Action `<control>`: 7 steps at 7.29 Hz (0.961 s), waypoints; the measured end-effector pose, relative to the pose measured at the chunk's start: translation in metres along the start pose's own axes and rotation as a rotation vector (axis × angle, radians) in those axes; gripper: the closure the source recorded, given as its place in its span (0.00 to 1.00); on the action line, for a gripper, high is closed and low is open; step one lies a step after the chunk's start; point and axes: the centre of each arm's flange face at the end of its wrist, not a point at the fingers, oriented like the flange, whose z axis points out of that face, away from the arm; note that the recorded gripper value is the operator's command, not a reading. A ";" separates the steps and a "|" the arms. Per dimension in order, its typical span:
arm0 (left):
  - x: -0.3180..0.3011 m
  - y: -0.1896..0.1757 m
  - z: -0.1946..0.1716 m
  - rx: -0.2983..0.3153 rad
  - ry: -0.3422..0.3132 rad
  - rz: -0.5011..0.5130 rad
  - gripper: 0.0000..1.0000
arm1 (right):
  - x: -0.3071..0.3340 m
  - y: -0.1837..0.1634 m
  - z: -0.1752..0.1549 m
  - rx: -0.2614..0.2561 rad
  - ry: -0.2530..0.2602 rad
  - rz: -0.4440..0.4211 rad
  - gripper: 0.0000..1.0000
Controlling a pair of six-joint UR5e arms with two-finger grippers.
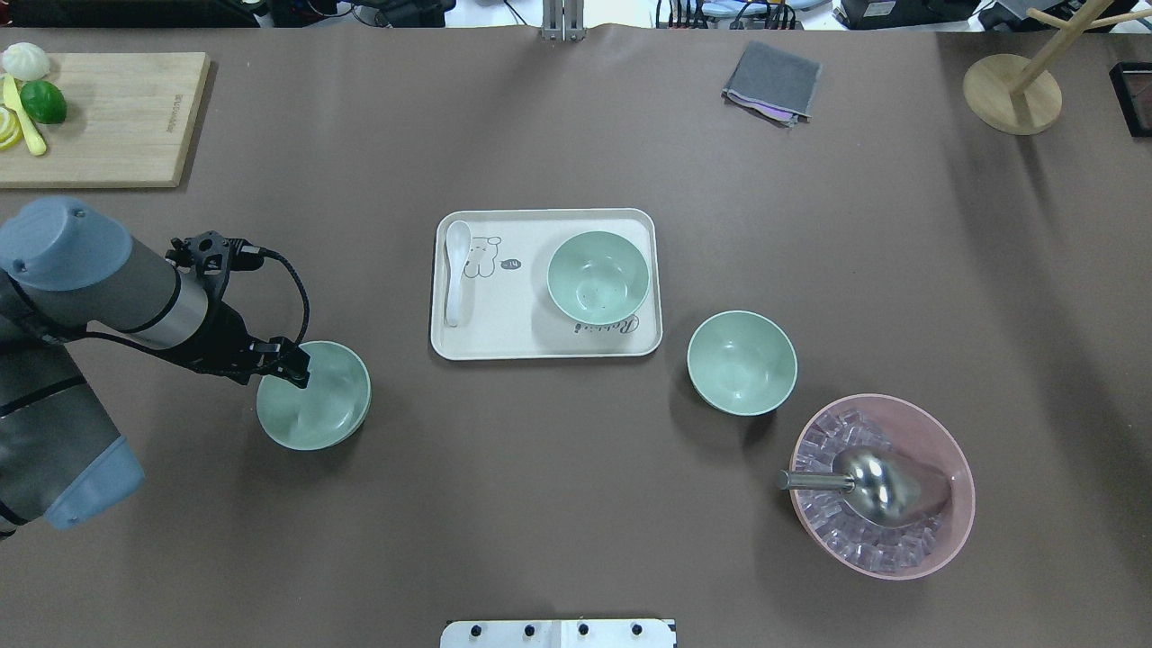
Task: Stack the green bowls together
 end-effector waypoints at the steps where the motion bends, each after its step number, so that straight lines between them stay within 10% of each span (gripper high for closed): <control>1: 0.001 0.003 0.004 -0.007 -0.001 0.004 1.00 | -0.001 0.000 0.001 -0.002 0.000 -0.001 0.00; 7: -0.005 -0.009 -0.057 -0.007 0.097 -0.021 1.00 | -0.045 -0.034 -0.004 0.007 -0.025 -0.076 0.00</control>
